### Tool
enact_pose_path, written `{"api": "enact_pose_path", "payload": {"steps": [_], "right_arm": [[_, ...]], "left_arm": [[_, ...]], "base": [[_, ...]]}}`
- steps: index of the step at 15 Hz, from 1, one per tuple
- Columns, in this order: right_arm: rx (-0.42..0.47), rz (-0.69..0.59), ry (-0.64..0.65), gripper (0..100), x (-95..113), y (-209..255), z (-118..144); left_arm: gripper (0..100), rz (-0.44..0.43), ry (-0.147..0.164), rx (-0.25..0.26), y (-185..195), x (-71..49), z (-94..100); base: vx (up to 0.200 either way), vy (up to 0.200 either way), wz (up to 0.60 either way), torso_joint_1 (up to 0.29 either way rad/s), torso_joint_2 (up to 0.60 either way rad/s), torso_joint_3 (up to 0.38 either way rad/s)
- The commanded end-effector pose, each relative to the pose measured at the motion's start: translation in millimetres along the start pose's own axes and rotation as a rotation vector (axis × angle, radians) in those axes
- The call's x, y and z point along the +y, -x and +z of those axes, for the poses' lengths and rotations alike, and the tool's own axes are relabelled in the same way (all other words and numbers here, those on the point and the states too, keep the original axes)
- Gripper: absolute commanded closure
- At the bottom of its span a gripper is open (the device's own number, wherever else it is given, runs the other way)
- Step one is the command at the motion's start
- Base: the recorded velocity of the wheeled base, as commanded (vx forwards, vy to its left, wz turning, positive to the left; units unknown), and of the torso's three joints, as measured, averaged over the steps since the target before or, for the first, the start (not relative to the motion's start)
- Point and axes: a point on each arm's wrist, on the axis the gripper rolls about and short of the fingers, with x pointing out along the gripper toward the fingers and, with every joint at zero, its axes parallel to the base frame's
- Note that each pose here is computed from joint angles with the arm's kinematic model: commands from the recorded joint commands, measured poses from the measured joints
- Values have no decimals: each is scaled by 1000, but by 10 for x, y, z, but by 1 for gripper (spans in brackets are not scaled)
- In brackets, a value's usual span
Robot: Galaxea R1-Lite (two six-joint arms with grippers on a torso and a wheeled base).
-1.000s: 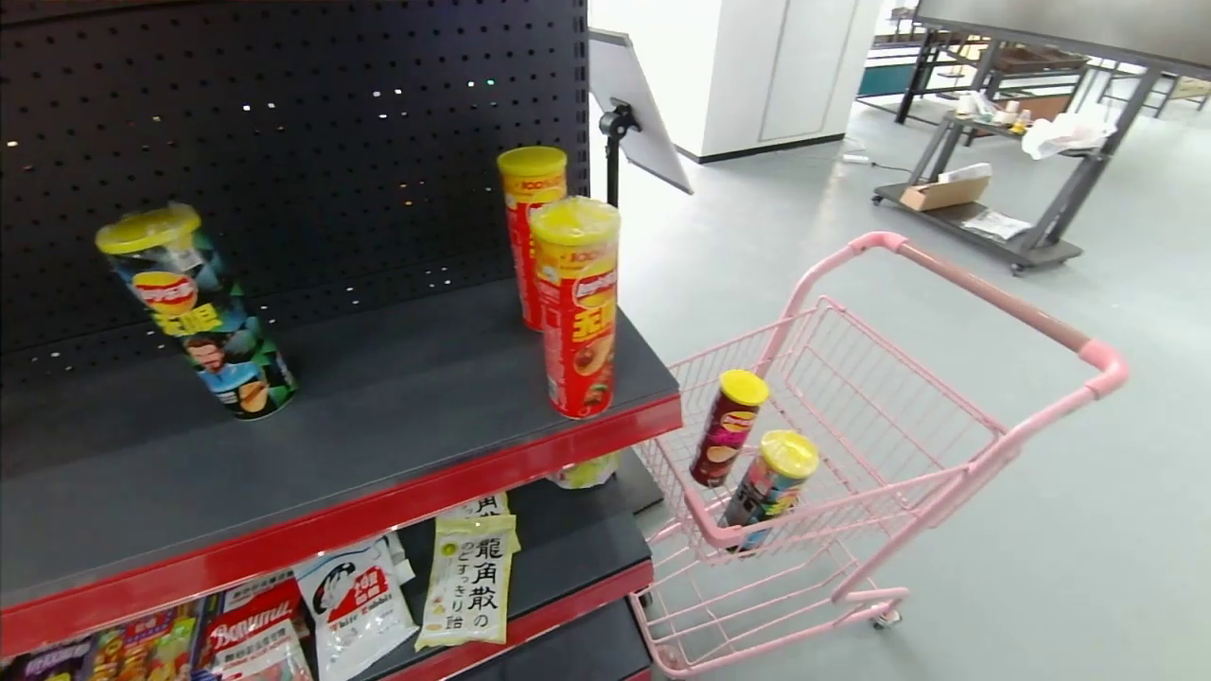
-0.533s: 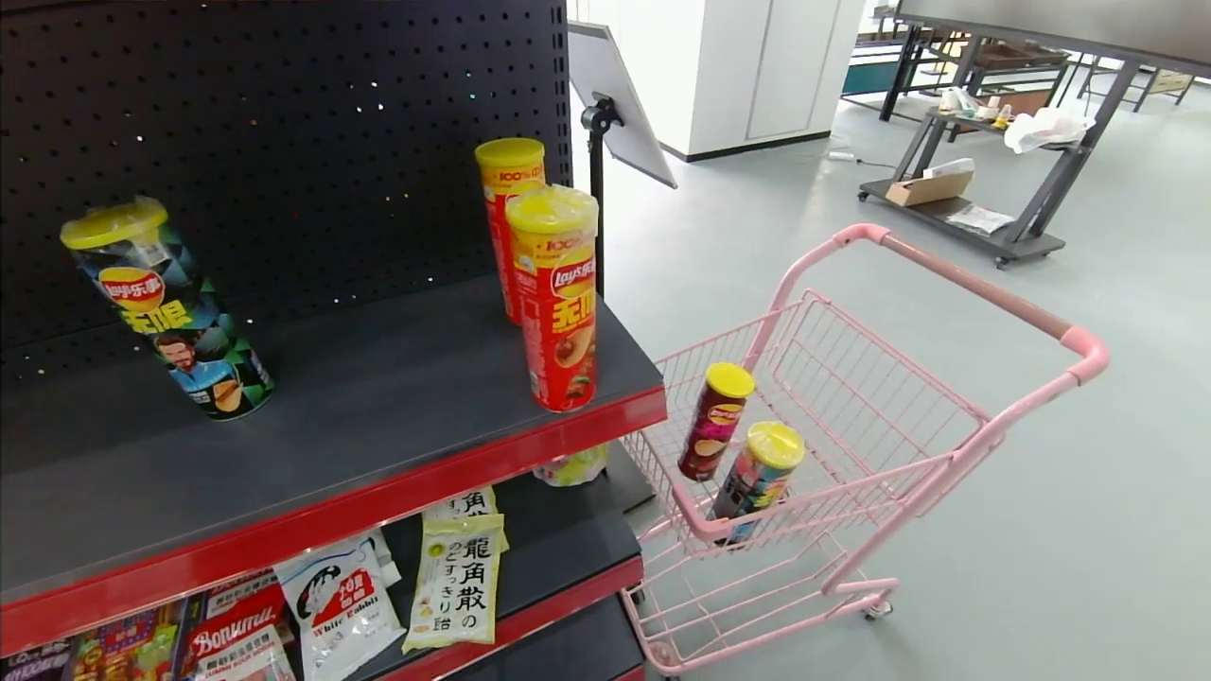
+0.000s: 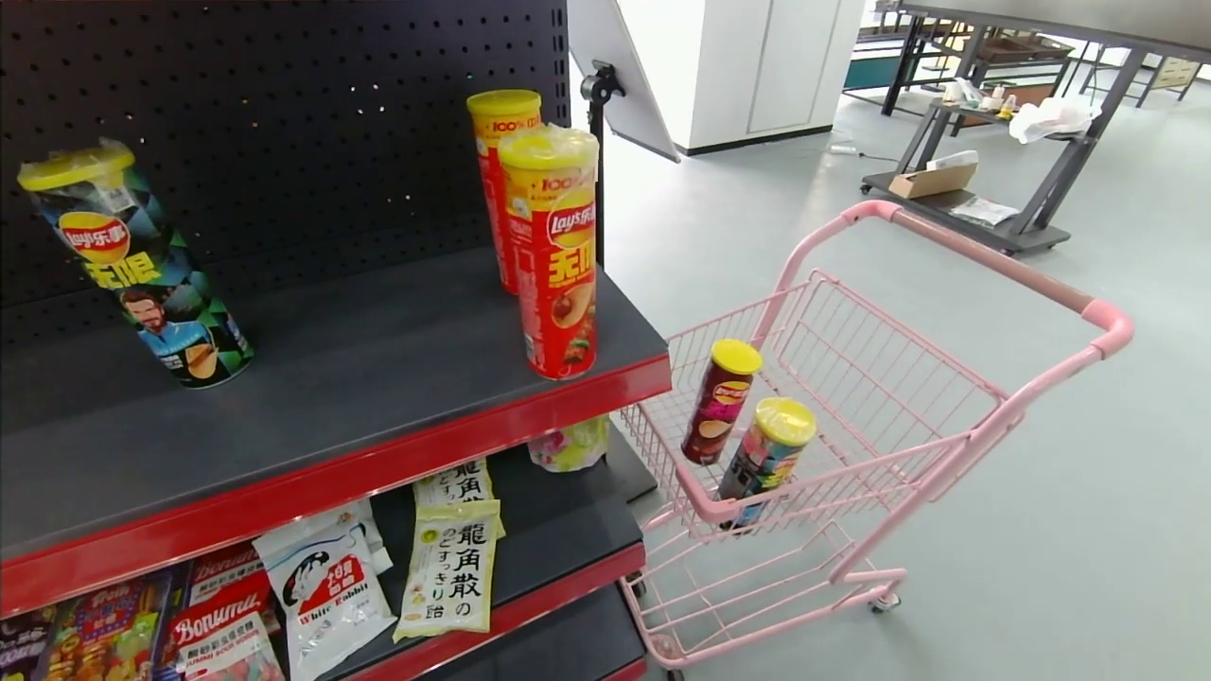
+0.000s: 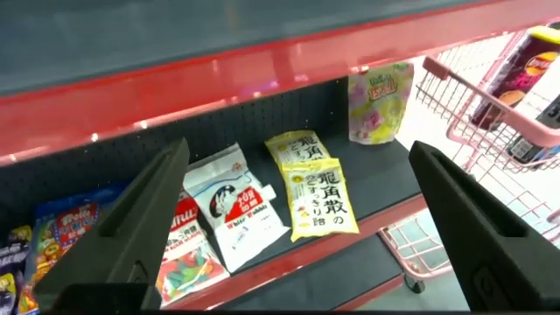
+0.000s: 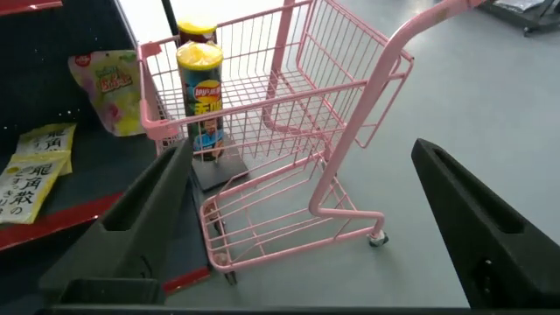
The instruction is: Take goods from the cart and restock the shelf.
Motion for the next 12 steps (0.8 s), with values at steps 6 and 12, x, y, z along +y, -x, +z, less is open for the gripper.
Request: {"api": "enact_pose_path", "payload": {"steps": [6, 12], "right_arm": [[1, -1, 3, 0, 0, -1, 1], [22, 8, 5, 0, 2, -17, 5]], "left_arm": [[0, 0, 0, 2, -1, 0, -1], [0, 0, 0, 2, -1, 0, -1]], "base": [[0, 0, 0, -203, 532, 326], [0, 0, 0, -157, 464, 309]]}}
